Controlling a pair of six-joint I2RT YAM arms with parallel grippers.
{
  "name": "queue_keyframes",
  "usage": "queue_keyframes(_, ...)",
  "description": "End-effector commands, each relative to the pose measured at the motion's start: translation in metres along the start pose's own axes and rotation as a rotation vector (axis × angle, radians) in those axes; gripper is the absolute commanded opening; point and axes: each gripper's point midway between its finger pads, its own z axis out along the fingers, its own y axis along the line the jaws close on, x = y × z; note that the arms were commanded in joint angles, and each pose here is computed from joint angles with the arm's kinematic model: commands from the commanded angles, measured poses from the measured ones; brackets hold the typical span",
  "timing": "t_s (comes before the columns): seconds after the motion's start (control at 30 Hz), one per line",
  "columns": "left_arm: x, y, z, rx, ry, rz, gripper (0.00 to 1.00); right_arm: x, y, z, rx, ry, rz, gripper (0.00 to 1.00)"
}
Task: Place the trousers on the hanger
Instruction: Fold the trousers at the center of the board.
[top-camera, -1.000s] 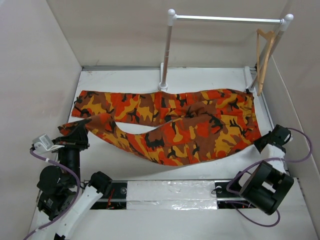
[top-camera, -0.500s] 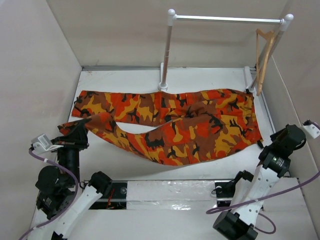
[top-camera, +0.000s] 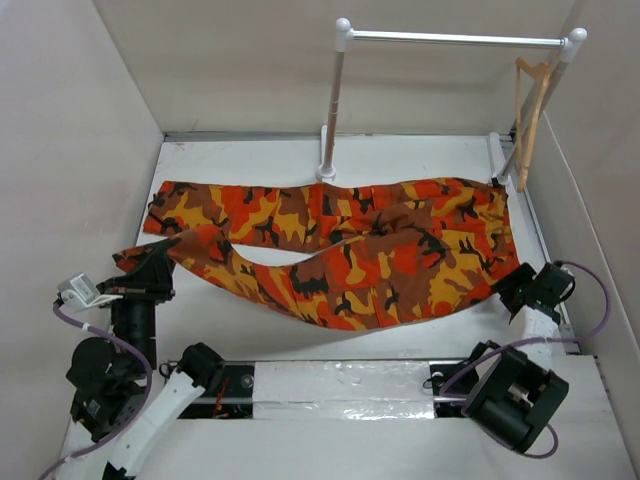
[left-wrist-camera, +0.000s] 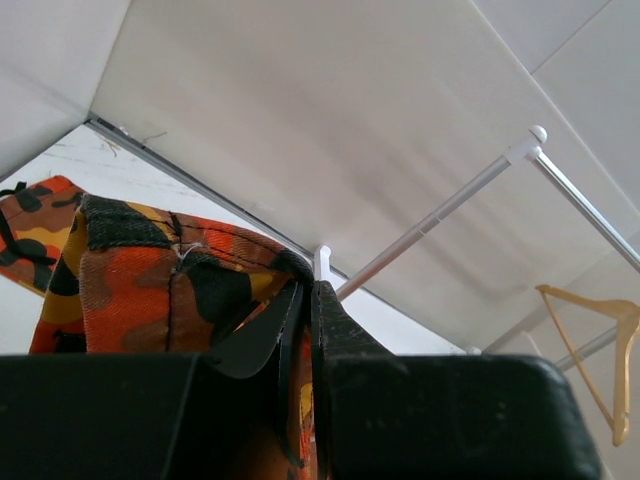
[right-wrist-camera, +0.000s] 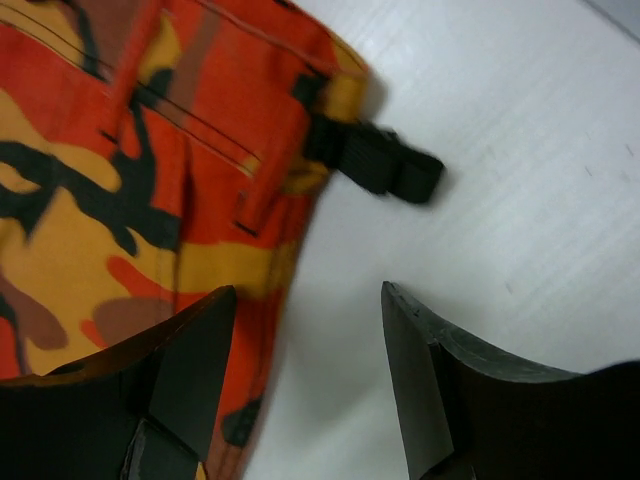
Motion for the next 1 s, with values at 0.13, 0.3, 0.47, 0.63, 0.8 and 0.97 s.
queue_keyframes(0.13, 0.000, -0.017, 0.009, 0.035, 0.010, -0.015, 0.00, -0.029, 0.040, 0.022, -0.211, -0.127, 0.063, 0.62)
queue_keyframes(0.3, 0.003, -0.015, 0.011, 0.016, 0.017, 0.000, 0.00, -0.037, 0.050, 0.029, -0.228, -0.150, 0.119, 0.48)
queue_keyframes(0.47, 0.006, -0.012, 0.013, -0.001, 0.016, 0.015, 0.00, -0.046, 0.053, 0.030, -0.220, -0.168, 0.136, 0.20)
queue_keyframes(0.63, 0.006, -0.011, 0.015, -0.016, 0.019, 0.018, 0.00, -0.047, 0.046, 0.026, -0.186, -0.174, 0.111, 0.00)
queue_keyframes(0.8, 0.002, -0.011, 0.017, -0.037, 0.006, 0.019, 0.00, -0.048, 0.028, -0.011, -0.109, -0.210, -0.009, 0.00)
queue_keyframes(0.97, -0.012, -0.017, 0.018, -0.036, -0.020, -0.020, 0.00, -0.081, 0.019, -0.088, -0.025, -0.408, -0.172, 0.00)
